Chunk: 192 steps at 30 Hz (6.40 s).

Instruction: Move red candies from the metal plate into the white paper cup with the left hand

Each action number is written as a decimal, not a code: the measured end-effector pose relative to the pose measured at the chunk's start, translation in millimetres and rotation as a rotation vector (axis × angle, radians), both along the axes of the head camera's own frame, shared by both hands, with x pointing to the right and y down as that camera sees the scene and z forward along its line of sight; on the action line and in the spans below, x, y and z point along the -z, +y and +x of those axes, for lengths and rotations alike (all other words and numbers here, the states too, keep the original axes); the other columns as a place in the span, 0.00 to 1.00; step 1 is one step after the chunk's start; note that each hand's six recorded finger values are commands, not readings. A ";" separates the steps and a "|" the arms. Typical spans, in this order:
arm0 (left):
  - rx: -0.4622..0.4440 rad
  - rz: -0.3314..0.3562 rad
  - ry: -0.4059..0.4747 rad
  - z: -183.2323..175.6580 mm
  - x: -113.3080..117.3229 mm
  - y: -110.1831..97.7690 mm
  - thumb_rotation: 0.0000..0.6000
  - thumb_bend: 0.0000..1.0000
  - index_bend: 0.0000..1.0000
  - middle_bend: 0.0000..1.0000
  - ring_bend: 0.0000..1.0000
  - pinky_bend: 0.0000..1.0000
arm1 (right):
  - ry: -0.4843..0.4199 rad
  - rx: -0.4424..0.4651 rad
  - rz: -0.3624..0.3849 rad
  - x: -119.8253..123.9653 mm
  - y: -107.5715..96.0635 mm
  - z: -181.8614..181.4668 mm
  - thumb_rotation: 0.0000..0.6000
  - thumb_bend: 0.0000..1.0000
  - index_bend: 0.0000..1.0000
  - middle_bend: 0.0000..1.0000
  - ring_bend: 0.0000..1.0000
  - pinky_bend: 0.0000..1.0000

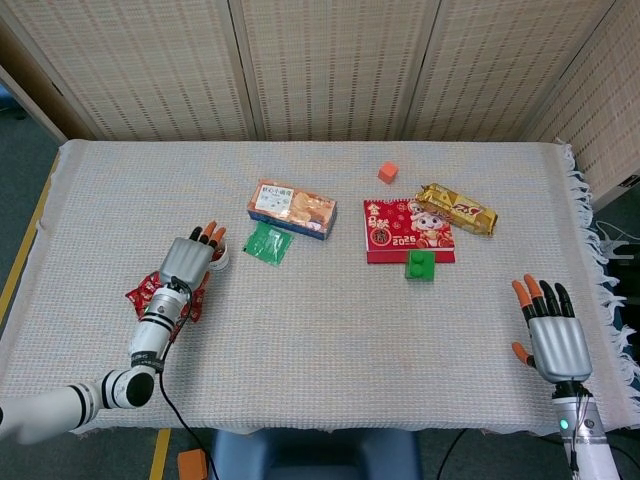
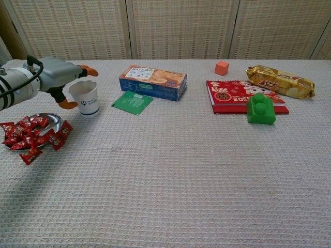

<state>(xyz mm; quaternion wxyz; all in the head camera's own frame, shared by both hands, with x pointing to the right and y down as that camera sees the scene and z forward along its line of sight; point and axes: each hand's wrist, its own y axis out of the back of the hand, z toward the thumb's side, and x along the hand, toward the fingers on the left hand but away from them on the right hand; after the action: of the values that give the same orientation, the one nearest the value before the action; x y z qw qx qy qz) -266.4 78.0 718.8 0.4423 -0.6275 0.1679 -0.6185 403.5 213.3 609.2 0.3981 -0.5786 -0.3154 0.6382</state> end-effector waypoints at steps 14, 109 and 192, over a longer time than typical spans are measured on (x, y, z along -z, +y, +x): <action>-0.073 0.033 0.020 -38.1 48.0 78.8 1.00 0.37 0.01 0.09 0.18 0.92 | -0.056 0.070 0.032 10.6 4.9 -14.3 1.00 0.12 0.00 0.00 0.00 0.02; -0.011 -0.003 -0.100 -98.9 -30.3 96.8 1.00 0.36 0.47 0.44 0.47 0.98 | -0.091 0.133 -0.034 10.9 26.6 -26.9 1.00 0.12 0.00 0.00 0.00 0.00; -0.067 0.177 0.101 17.6 3.1 -33.3 1.00 0.45 0.63 0.60 0.58 1.00 | -0.051 0.074 -0.025 4.4 14.2 -16.5 1.00 0.12 0.00 0.00 0.00 0.02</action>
<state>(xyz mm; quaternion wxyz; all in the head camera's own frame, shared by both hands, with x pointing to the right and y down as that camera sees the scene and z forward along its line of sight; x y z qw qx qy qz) -248.8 44.7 715.7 0.5077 -0.6213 0.2229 -0.5537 387.0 227.5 604.8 0.4062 -0.6108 -0.2959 0.6119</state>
